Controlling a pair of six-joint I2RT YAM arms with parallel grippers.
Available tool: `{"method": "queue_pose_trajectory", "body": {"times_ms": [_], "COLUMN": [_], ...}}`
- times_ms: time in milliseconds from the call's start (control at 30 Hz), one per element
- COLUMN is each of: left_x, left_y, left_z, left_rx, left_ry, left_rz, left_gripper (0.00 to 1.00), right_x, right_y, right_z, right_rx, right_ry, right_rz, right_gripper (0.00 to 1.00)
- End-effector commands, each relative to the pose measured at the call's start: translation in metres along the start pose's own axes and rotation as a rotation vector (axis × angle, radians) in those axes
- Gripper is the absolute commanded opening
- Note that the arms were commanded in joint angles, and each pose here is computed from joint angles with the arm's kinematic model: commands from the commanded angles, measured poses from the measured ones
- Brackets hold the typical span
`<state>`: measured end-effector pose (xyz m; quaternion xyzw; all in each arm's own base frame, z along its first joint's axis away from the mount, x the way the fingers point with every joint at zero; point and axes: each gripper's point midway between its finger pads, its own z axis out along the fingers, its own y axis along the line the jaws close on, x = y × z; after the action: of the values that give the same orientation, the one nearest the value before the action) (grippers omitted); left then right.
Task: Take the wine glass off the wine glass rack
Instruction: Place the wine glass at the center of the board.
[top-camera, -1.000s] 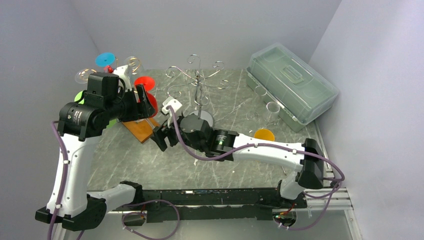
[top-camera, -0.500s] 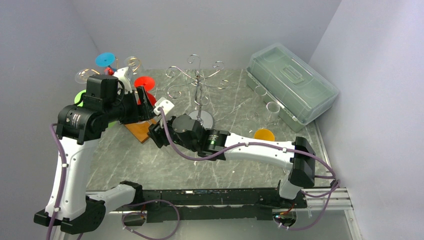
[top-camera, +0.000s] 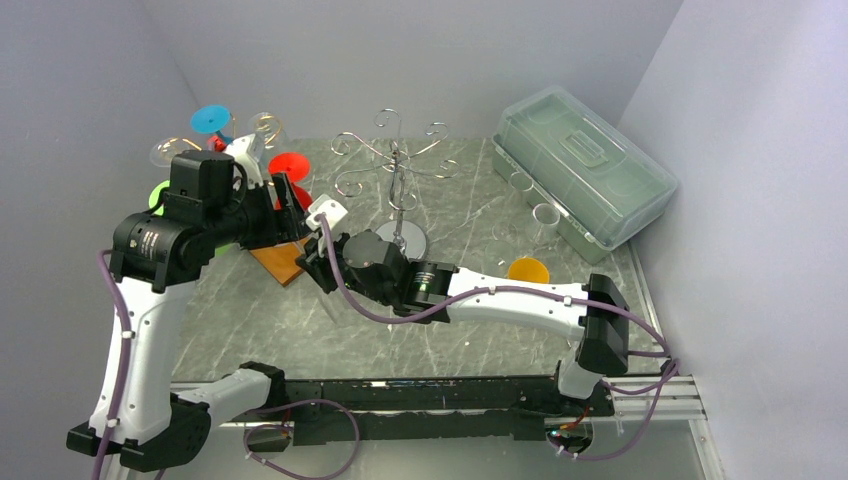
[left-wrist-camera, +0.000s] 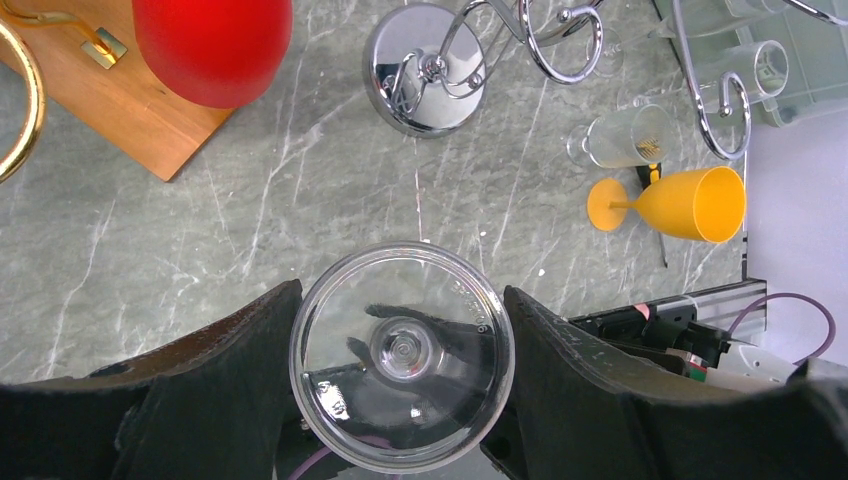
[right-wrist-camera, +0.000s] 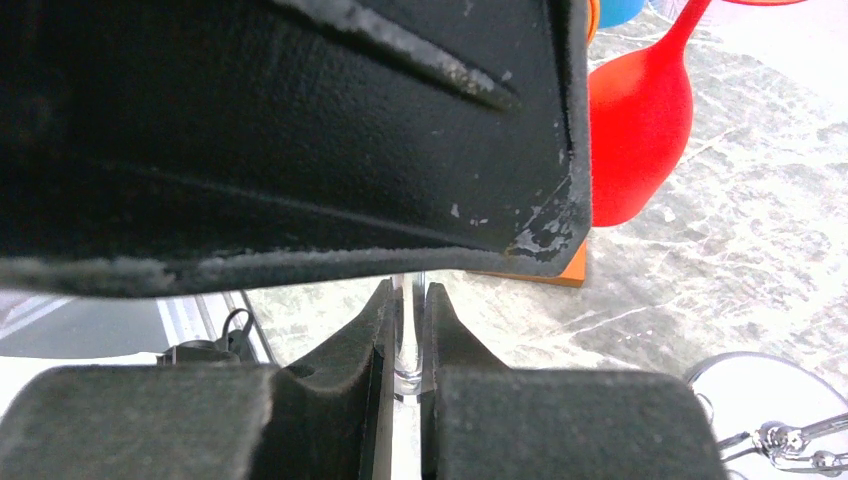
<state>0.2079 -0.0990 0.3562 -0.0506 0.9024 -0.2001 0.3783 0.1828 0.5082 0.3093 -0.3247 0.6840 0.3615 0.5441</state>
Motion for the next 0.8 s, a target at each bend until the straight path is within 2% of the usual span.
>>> {"method": "queue_pose_trajectory", "body": {"times_ms": [0, 133, 233, 600, 767], "left_x": [-0.013, -0.016, -0.017, -0.035, -0.040], "left_y": [-0.023, -0.030, -0.035, -0.059, -0.072], "left_z": [-0.012, -0.014, -0.015, -0.031, -0.042], "left_rx": [0.110, 0.151, 0.182, 0.332, 0.414], "left_ry": [-0.071, -0.090, -0.101, -0.232, -0.283], "left_rz": [-0.041, -0.049, -0.046, 0.005, 0.073], "left_gripper": [0.65, 0.87, 0.99, 0.99, 0.99], "right_x": [-0.039, -0.041, -0.039, -0.022, -0.005], "right_y": [-0.001, -0.001, -0.004, -0.024, -0.028], "right_z": [-0.016, -0.024, -0.030, -0.075, -0.094], "right_rx": [0.012, 0.006, 0.012, 0.010, 0.008], "right_ry": [-0.103, -0.094, -0.078, 0.035, 0.122], "right_rz": [0.086, 0.121, 0.157, 0.394, 0.508], "right_gripper": [0.00, 0.00, 0.00, 0.00, 0.00]}}
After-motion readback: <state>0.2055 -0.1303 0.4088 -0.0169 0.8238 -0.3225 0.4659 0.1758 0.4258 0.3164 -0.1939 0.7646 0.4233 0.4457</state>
